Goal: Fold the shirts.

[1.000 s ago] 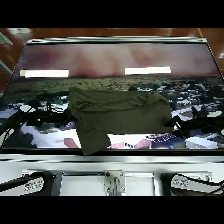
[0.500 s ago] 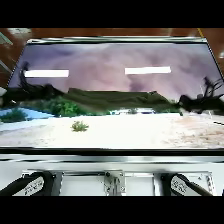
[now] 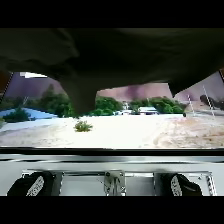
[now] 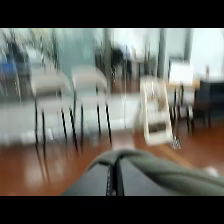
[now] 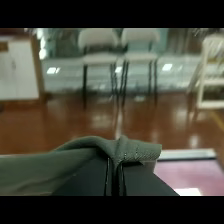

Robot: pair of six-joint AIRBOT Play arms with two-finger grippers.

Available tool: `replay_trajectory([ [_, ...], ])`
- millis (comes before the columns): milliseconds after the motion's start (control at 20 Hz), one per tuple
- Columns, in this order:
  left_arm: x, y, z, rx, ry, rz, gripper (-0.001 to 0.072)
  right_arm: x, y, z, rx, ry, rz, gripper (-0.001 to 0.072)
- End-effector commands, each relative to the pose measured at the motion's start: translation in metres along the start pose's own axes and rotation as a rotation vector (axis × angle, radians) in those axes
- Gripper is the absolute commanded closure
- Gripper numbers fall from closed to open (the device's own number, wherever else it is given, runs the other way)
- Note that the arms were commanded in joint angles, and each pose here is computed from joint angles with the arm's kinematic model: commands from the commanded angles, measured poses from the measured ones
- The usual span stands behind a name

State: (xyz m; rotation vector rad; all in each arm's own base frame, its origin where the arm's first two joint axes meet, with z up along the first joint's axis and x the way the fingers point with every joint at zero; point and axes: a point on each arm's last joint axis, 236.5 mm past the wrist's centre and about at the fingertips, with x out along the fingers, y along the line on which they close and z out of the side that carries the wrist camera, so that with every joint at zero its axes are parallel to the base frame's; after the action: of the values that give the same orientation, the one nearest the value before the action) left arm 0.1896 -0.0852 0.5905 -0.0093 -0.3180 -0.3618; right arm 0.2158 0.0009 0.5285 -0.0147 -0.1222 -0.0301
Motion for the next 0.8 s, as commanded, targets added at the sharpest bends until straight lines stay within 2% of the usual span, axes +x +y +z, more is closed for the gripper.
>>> replay_trajectory([
  [0, -0.077, -0.005, 0.034, 0.094, -0.036, 0.169, 0.0673, -0.085, -0.003, 0.007, -0.031, 0.014, -0.147, 0.0645],
  [150, -0.103, 0.003, -0.005, 0.073, 0.137, 0.248, 0.0672, -0.104, -0.016, -0.028, -0.033, 0.160, -0.220, 0.0645],
  [400, -0.095, 0.015, -0.083, 0.005, 0.415, 0.241, 0.0673, -0.087, -0.025, -0.095, 0.005, 0.472, -0.209, 0.0645],
  [550, -0.086, 0.031, -0.166, -0.082, 0.669, 0.235, 0.0672, -0.073, -0.035, -0.172, 0.078, 0.816, -0.193, 0.0646],
  [750, -0.075, 0.053, -0.300, -0.237, 0.972, 0.232, 0.0672, -0.036, -0.050, -0.294, 0.160, 1.105, -0.157, 0.0646],
])
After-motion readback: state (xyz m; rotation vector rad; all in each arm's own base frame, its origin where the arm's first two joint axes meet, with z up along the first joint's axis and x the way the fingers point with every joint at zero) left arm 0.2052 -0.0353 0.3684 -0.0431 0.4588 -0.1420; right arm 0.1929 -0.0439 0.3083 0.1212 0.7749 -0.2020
